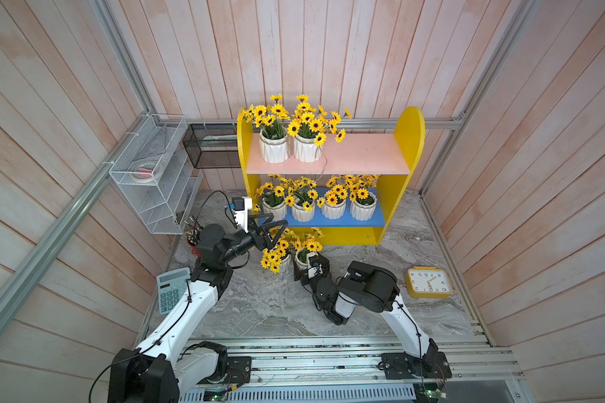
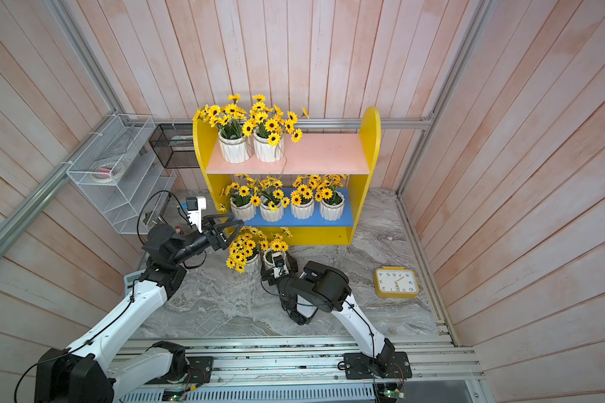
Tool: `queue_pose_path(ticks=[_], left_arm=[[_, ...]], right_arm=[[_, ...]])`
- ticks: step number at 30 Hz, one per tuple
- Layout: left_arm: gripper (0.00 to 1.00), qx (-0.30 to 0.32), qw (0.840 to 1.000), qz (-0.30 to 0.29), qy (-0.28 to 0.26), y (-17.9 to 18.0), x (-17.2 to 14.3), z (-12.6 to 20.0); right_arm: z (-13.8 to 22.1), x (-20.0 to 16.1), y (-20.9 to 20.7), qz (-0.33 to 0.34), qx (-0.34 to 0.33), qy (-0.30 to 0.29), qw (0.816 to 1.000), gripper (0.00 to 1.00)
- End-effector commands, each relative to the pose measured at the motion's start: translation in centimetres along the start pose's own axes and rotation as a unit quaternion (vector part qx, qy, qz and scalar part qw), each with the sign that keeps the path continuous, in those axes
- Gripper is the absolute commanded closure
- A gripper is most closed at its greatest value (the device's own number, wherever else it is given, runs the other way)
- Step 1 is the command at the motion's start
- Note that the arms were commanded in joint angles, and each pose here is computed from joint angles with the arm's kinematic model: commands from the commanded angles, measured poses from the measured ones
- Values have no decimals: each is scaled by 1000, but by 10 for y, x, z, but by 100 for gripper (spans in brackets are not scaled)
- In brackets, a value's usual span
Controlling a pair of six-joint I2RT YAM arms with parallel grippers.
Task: Take the sunflower pots off the shelves
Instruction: Place the sunflower pot at the center of the board.
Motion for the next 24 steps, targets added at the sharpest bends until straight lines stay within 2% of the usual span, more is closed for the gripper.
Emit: queue_pose_path(ticks=[1, 10, 17, 20, 24], left_arm=[[0, -7, 1000, 2, 4, -1, 0, -1], [0, -6, 1000, 3, 4, -1, -1, 0], [0, -7, 1000, 0, 4, -2, -1, 0], [0, -8, 1000, -1, 3, -3, -1, 0], [0, -11, 1000, -1, 3, -4, 0, 0]], right_arm=[[11, 12, 2, -45, 23, -41, 998, 2], [29, 22, 10, -56, 47, -34, 997, 2], [56, 21, 11, -69, 52, -11, 996, 2], [63, 19, 4, -89, 42, -1, 995, 13], [62, 21, 2, -90, 43, -1, 995, 40]])
Point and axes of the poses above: each gripper's point midway between its finger pads, its own z axis back along the fingers, its own y axis along the line the jaws close on, x = y × z, the point moved 9 cm from there along z, back along the fingers, and after that the axes turned 12 degrees about -z, right-handed, at the moved point
